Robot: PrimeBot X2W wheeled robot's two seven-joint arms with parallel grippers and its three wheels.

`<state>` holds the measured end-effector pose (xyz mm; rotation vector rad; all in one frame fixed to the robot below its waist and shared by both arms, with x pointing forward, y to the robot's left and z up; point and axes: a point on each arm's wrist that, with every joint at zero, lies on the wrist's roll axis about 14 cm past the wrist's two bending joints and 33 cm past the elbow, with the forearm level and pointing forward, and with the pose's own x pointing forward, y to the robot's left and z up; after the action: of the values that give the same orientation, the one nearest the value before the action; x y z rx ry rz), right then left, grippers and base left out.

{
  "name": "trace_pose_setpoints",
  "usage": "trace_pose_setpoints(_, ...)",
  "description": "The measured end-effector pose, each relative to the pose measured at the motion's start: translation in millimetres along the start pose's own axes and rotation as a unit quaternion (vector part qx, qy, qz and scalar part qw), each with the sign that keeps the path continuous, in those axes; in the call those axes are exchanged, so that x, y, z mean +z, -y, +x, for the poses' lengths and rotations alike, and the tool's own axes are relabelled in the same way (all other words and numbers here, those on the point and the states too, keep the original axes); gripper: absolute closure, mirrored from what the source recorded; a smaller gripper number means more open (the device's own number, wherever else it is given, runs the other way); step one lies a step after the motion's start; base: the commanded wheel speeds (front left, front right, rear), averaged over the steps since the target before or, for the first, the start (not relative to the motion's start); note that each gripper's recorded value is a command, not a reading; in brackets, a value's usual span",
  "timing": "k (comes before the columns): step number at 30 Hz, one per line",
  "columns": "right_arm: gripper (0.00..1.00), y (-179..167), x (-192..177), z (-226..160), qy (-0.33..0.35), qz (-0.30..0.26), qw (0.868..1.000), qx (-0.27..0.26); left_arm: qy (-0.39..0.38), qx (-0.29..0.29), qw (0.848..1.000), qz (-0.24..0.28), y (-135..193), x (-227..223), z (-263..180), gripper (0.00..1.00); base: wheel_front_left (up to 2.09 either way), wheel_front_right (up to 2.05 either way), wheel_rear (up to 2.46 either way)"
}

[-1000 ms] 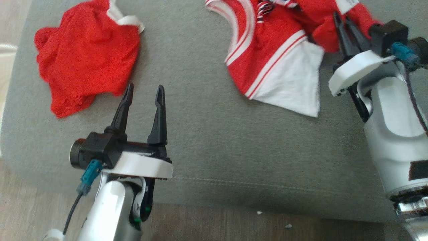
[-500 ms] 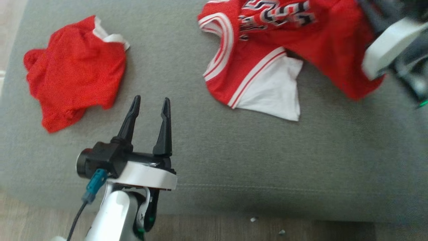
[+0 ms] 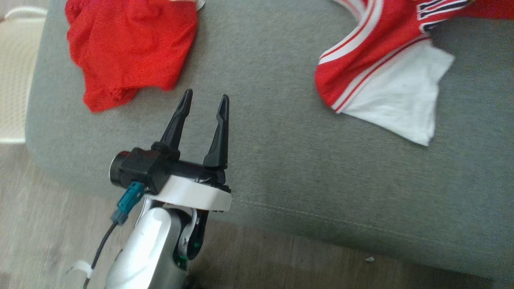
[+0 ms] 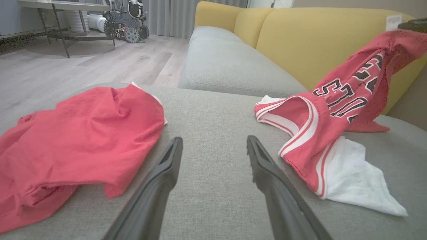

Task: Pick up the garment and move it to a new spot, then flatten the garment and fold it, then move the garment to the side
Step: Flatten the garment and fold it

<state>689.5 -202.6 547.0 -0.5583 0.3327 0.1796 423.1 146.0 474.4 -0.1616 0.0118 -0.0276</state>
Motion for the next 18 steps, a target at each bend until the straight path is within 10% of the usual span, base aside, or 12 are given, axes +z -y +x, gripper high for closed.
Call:
trace_pose_setpoints(5, 0.00, 36.3, 35.9, 29.8, 0.091, 0.018, 0.993, -0.068, -0.018, 0.017, 1.000, 0.005, -12.8, -12.5, 3.2, 0.00, 0.00, 0.00, 0.00)
trace_pose_setpoints(18, 0.00, -41.9, 8.2, 9.8, 0.139, 0.091, 0.986, -0.004, 0.001, -0.017, 1.000, 0.005, 9.2, -4.5, 14.9, 0.00, 0.00, 0.00, 0.00)
